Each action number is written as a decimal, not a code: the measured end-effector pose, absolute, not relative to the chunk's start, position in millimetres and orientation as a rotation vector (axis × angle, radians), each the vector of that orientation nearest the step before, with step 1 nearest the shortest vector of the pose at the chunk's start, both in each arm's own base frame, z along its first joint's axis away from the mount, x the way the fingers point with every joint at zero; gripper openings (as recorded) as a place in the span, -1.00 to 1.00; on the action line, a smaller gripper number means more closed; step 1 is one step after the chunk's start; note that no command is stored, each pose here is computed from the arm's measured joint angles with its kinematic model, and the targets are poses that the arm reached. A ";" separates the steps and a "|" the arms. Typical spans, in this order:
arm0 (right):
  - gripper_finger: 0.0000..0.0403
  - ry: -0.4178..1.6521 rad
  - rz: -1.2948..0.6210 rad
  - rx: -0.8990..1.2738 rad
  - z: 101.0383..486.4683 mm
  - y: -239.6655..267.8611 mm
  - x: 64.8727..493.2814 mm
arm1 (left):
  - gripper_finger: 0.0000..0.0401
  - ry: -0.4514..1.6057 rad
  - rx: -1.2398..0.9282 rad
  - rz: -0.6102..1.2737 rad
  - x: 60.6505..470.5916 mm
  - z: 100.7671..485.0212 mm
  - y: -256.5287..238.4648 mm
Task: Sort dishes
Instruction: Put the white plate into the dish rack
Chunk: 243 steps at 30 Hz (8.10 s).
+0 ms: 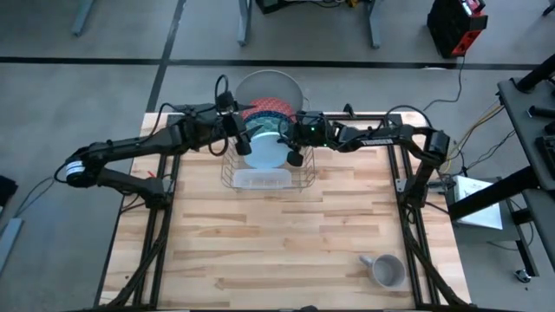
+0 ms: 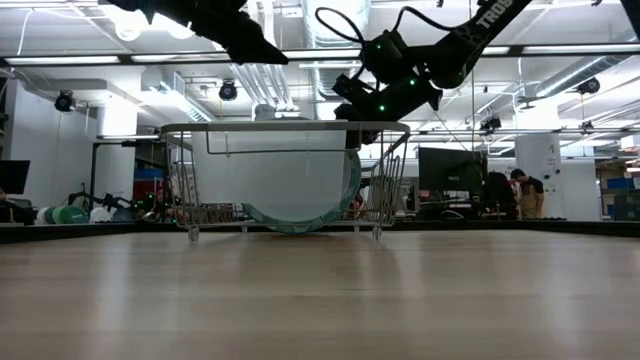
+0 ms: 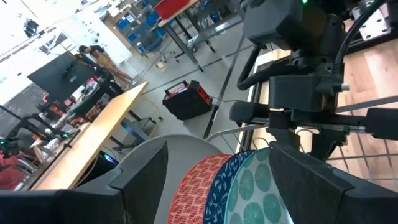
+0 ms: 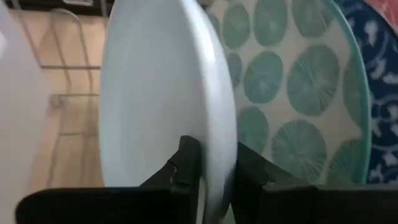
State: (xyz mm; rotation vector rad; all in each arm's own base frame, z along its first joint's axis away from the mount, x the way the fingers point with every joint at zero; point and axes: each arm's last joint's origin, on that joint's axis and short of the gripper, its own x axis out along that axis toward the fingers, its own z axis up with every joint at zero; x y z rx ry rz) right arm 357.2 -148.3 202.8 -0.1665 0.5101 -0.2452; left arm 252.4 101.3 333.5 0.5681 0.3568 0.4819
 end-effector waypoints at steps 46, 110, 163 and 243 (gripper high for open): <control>0.08 0.720 -0.244 0.206 226.9 -119.0 322.8 | 0.33 0.684 0.329 0.433 249.4 291.6 104.4; -0.03 0.699 -0.328 0.820 118.1 74.1 305.9 | -1.00 0.903 0.258 0.014 240.2 160.2 -117.8; -1.00 0.338 -0.575 -0.117 276.2 87.6 312.3 | -1.00 0.164 0.423 0.306 182.4 327.2 -94.9; -1.00 0.152 -0.562 -0.891 196.4 -126.1 346.3 | -1.00 0.005 0.517 0.782 203.7 334.2 94.3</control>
